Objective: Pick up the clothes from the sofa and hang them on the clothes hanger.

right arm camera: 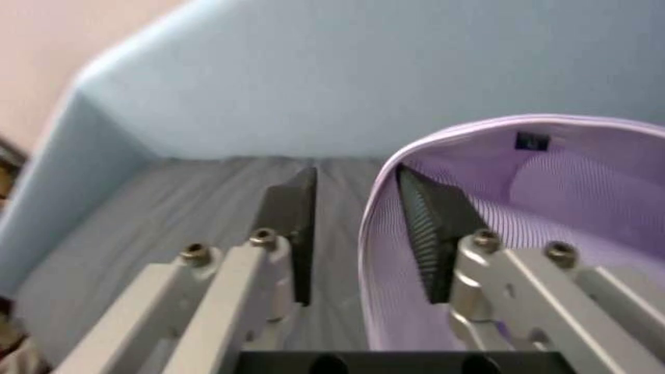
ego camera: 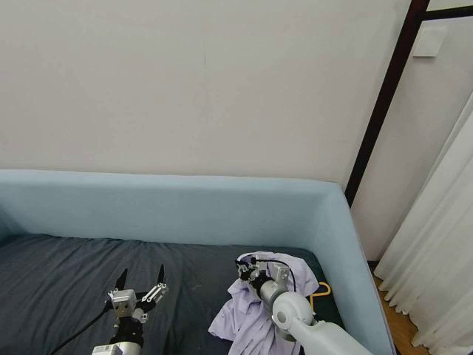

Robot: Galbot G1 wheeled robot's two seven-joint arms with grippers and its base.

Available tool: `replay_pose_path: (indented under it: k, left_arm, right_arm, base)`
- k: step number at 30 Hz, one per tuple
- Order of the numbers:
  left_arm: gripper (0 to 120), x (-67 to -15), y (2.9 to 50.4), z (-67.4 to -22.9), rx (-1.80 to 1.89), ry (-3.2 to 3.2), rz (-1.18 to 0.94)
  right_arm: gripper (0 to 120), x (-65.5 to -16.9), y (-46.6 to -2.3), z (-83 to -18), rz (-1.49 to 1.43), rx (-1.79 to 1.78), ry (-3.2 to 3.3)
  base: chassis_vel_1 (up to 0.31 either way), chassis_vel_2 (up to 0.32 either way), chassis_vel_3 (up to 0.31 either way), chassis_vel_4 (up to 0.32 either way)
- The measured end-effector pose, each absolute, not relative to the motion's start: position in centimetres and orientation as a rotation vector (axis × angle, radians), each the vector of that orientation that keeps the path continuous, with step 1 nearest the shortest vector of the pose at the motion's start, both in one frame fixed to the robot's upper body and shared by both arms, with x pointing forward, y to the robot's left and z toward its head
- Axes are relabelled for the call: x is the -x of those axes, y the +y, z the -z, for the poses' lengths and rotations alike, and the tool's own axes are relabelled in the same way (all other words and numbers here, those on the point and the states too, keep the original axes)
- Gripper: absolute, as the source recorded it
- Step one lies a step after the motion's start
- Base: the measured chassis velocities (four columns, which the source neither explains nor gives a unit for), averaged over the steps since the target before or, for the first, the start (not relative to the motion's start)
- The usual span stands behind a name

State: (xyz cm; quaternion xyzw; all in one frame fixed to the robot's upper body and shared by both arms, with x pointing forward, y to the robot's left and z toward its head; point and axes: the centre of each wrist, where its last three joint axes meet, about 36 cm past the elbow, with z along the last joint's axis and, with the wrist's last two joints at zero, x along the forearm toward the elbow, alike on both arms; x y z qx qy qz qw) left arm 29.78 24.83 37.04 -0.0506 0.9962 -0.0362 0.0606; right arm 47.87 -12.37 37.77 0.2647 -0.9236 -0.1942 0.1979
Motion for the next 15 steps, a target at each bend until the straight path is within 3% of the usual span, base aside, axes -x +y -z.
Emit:
replay_pose_path:
  k: [2, 9, 15]
  left_arm:
    - [100, -29.8, 24.8, -37.0, 0.152, 3.014, 0.109]
    - [100, -29.8, 24.2, -37.0, 0.133, 3.013, 0.115]
    - [100, -29.9, 24.0, -37.0, 0.127, 3.013, 0.116]
  right_arm:
    - [36, -47.8, -12.7, -37.8, 0.546, -0.757, -2.590]
    - [68, -46.5, -15.0, -36.1, 0.350, -0.516, -2.546]
    - [86, -46.2, -15.5, -35.4, 0.254, -0.407, -2.484]
  base:
    - [0.000, 0.000, 0.000, 0.000]
    - [0.000, 0.000, 0.000, 0.000]
    - [0.000, 0.000, 0.000, 0.000]
